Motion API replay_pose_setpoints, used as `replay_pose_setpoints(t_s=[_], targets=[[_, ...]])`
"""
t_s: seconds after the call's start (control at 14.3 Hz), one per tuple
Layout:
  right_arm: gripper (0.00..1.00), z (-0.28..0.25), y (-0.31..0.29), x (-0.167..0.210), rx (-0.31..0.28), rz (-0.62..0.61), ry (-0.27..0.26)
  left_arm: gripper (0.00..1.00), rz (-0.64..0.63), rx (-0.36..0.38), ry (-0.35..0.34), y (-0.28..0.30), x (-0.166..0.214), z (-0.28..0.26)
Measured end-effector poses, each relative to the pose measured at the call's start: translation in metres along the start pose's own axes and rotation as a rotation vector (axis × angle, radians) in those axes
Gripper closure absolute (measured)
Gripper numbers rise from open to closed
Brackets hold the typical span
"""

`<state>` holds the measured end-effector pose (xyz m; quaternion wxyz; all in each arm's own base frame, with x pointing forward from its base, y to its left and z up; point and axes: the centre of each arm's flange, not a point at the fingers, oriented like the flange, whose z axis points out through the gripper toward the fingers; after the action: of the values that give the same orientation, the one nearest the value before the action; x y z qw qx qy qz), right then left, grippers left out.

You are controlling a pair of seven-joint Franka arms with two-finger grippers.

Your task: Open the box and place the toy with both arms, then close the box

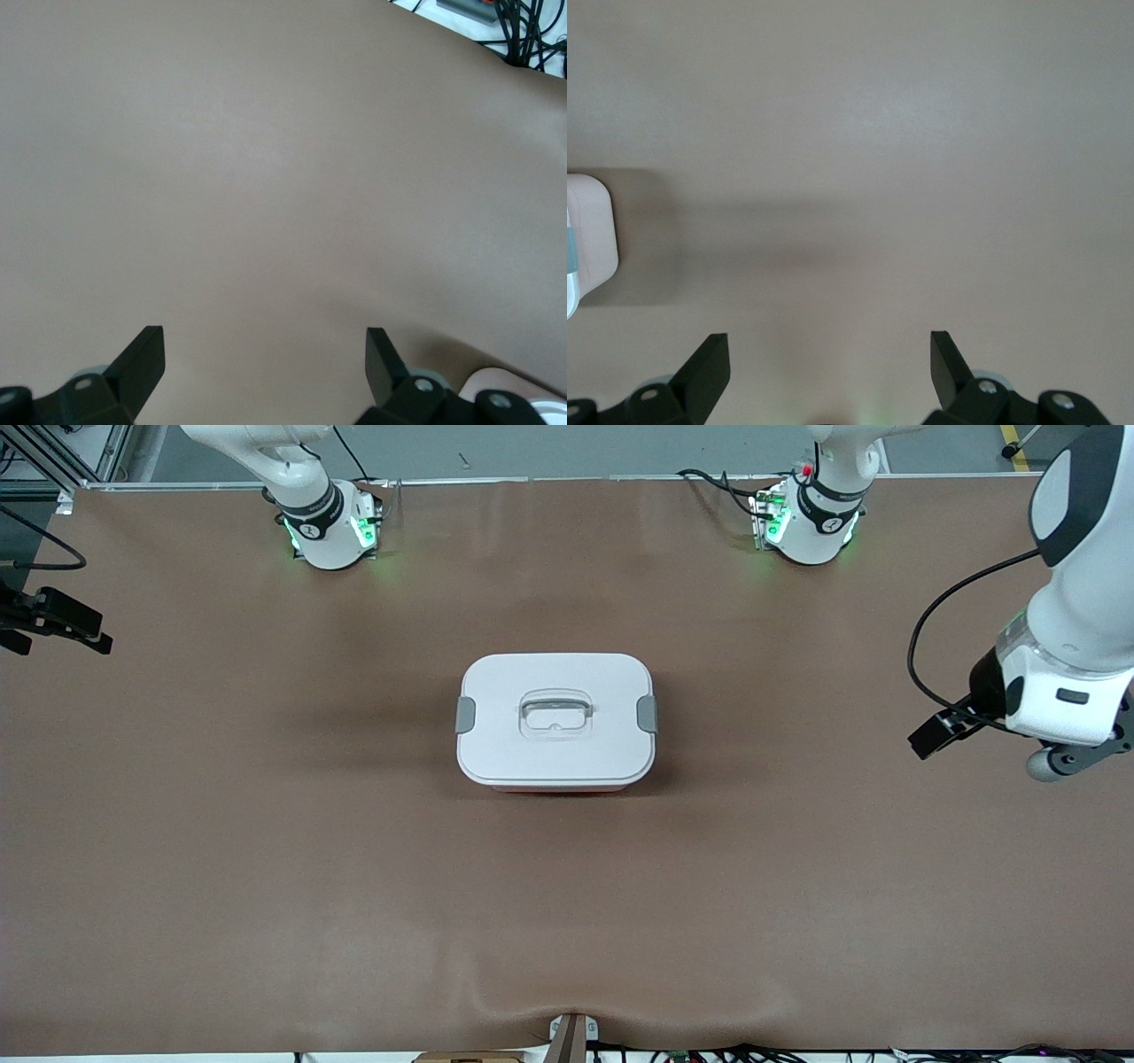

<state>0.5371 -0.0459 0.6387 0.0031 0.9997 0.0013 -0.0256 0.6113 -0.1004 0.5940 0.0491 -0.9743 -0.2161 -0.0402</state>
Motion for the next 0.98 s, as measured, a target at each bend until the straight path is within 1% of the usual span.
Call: replay_pose_setpoints(t_s=[0.35, 0.49, 0.56, 0.77, 0.98], targets=[[0.0, 0.0, 0.0, 0.0, 0.0, -0.001, 0.0, 0.0, 0.044, 0.025, -0.023, -0.003, -0.014, -0.011], [0.0, 0.0, -0.001, 0.0, 0.0, -0.002, 0.0, 0.0, 0.109, 0.044, -0.024, -0.01, -0.022, -0.02], [0.0, 0.0, -0.001, 0.0, 0.0, -0.003, 0.0, 0.0, 0.136, 0.045, -0.028, -0.018, -0.026, -0.024], [0.0, 0.0, -0.002, 0.0, 0.0, -0.003, 0.0, 0.0, 0.181, 0.012, -0.064, -0.054, -0.034, -0.031], [0.0, 0.0, -0.002, 0.0, 0.0, -0.003, 0.0, 0.0, 0.199, 0.007, -0.082, -0.086, -0.046, -0.033]])
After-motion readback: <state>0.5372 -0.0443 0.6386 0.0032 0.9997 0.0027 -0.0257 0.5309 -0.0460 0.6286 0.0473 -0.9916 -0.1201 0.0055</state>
